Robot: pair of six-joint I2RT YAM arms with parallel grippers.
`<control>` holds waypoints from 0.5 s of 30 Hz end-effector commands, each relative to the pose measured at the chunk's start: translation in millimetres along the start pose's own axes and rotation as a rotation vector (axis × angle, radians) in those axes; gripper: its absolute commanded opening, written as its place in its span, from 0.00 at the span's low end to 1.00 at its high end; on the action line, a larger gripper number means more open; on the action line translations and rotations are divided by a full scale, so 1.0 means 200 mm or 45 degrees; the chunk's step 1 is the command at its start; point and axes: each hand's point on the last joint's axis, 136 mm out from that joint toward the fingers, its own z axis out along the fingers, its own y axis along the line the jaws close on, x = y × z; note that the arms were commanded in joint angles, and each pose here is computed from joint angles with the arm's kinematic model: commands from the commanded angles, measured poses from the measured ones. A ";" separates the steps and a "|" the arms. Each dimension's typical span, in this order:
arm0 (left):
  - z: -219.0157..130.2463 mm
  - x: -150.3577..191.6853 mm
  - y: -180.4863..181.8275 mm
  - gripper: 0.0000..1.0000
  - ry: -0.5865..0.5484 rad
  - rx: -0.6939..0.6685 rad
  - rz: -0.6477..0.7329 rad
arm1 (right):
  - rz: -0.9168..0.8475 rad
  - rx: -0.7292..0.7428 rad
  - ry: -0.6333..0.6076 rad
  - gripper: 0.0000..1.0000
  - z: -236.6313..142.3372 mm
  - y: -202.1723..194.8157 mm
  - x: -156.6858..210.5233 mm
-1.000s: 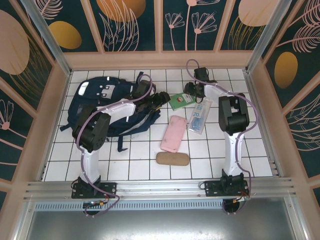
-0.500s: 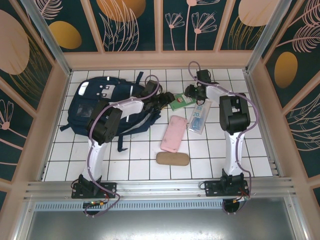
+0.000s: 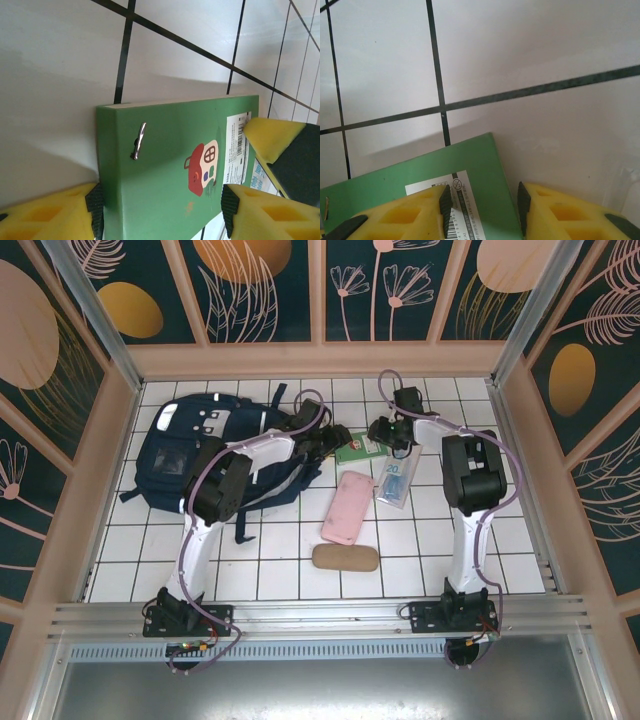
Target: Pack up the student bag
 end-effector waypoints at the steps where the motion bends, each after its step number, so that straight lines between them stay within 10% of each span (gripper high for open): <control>1: 0.08 0.10 0.31 0.65 0.071 -0.282 -0.078 | 0.023 -0.062 0.124 0.43 -0.01 0.11 0.16; 15: -0.18 0.08 -0.48 0.62 0.117 0.587 0.050 | 0.078 -0.138 0.132 0.43 -0.02 0.16 0.16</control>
